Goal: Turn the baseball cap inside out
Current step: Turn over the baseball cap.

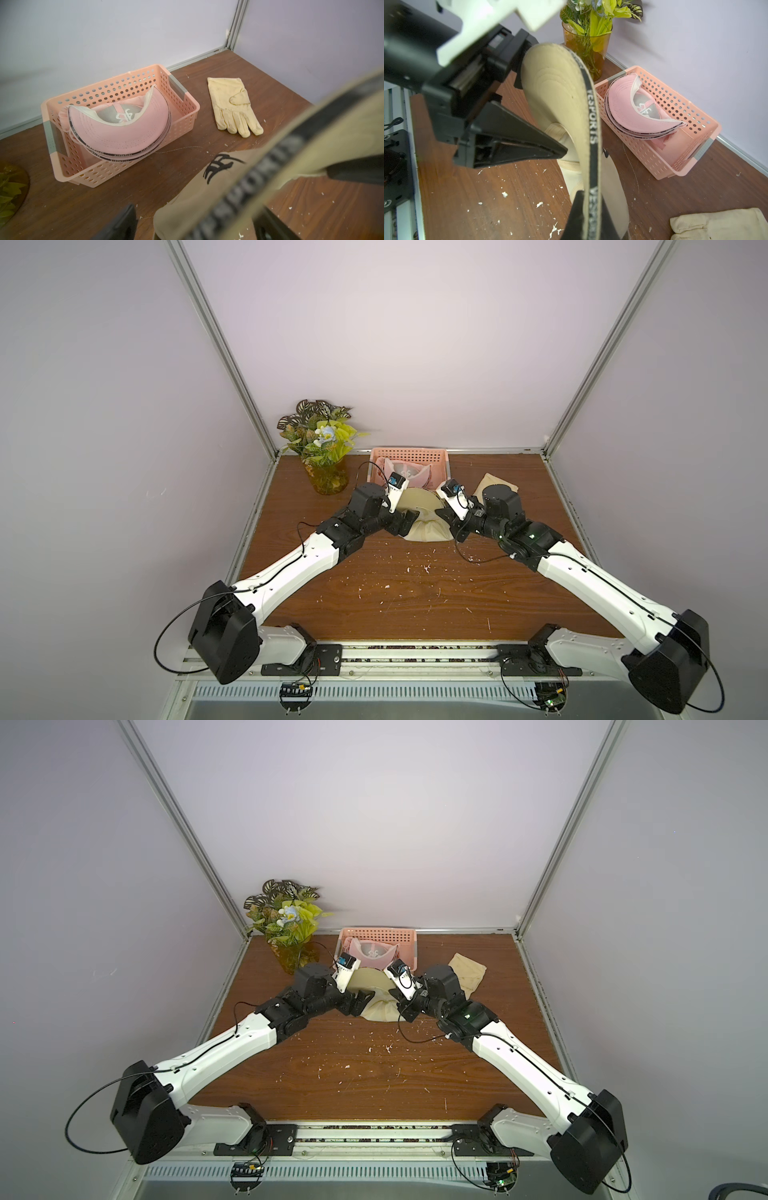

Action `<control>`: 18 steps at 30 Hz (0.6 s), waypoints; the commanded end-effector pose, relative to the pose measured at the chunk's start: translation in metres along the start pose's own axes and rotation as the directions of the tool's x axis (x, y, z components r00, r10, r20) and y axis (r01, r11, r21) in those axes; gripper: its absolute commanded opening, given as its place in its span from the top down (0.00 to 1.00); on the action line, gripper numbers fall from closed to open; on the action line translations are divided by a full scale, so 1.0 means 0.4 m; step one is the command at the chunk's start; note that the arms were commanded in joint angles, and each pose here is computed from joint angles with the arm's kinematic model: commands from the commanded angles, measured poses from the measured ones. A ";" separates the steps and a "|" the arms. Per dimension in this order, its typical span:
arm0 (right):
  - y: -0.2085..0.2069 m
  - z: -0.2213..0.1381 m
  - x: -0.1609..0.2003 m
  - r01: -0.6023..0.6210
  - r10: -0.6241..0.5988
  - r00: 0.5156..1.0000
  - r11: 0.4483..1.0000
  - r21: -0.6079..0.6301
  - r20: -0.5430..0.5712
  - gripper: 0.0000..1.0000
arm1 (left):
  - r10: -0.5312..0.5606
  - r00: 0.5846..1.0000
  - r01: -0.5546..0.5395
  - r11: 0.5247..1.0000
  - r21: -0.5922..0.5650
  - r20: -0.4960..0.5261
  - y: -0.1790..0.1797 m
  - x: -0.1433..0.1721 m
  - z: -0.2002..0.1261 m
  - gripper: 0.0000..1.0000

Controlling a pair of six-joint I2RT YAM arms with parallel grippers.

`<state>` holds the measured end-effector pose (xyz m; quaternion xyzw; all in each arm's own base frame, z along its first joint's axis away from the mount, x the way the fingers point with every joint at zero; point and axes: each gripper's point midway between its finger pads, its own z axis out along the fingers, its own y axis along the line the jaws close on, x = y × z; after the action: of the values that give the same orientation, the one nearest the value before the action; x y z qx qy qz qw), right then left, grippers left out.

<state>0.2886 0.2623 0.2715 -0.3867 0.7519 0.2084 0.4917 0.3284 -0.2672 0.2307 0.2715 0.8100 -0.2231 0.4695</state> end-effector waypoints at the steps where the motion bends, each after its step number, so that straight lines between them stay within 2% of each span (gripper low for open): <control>1: 0.023 -0.050 -0.097 0.007 0.000 0.989 0.999 -0.052 0.145 1.00 | 0.006 0.997 -0.014 0.995 0.103 0.075 -0.033 -0.028 -0.031 0.25; 4: 0.040 -0.052 -0.100 0.001 0.016 0.987 0.995 -0.105 0.159 1.00 | 0.006 0.994 -0.024 0.985 0.172 0.106 -0.063 -0.028 -0.047 0.45; 8: 0.049 -0.054 -0.103 -0.012 0.039 0.983 0.989 -0.147 0.180 1.00 | -0.010 0.989 -0.019 0.979 0.202 0.145 -0.078 -0.044 -0.072 0.87; 10: 0.050 -0.048 -0.095 -0.022 0.051 0.983 0.986 -0.163 0.179 1.00 | -0.016 0.986 -0.018 0.979 0.202 0.167 -0.079 -0.057 -0.088 1.00; 13: 0.047 -0.033 -0.075 -0.040 0.071 0.984 0.982 -0.185 0.165 0.99 | -0.024 0.980 -0.016 0.981 0.194 0.198 -0.078 -0.078 -0.112 1.00; 18: 0.033 0.007 -0.016 -0.062 0.083 0.991 0.980 -0.188 0.108 0.71 | -0.040 0.968 -0.008 0.982 0.191 0.246 -0.079 -0.116 -0.157 1.00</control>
<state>0.2853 0.2677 0.2888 -0.3811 0.7151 0.2920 0.5081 0.2916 -0.2614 0.2605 0.2861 0.7634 -0.3024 0.4939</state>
